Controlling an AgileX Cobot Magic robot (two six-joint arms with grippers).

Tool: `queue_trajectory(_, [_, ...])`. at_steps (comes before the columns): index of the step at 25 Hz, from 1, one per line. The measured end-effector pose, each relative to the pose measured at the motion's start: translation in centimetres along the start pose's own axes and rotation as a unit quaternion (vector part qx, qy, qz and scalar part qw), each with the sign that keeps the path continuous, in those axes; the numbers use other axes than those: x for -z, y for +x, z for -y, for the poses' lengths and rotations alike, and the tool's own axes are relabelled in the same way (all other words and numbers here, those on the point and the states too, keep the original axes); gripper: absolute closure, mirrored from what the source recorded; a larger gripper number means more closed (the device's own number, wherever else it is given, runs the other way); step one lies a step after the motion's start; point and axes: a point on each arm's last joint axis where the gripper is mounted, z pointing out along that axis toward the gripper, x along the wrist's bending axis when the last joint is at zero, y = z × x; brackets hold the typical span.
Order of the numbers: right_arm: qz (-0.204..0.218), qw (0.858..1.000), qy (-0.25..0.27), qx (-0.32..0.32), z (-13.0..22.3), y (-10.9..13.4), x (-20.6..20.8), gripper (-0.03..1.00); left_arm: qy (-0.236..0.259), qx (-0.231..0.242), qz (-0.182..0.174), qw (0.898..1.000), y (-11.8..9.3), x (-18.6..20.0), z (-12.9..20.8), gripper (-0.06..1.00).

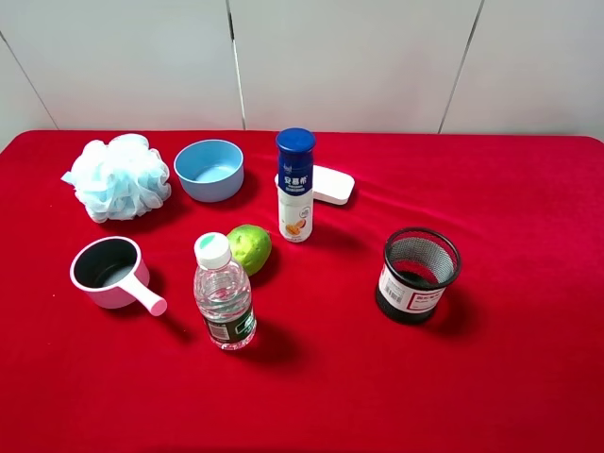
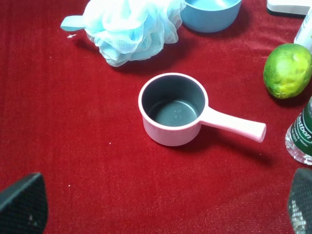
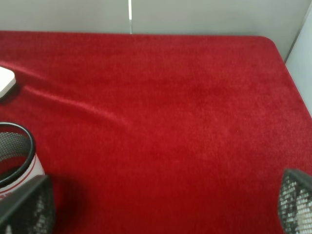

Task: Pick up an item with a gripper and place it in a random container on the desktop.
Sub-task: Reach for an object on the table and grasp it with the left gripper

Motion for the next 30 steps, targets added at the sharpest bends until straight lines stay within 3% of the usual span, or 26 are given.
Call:
queue_trajectory(10, [0.0,1.0,0.0,0.0,0.0,0.0,0.0,0.28,0.0,0.0,0.0,1.0,0.0,0.0,0.0,-0.01])
queue_trajectory(16, [0.0,1.0,0.0,0.0,0.0,0.0,0.0,0.28,0.038,0.004,0.003,0.999,0.2,-0.2,-1.8,0.01])
queue_trajectory(30, [0.0,1.0,0.0,0.0,0.0,0.0,0.0,0.28,0.171,0.002,0.02,0.985,1.3,-2.0,-11.5,0.02])
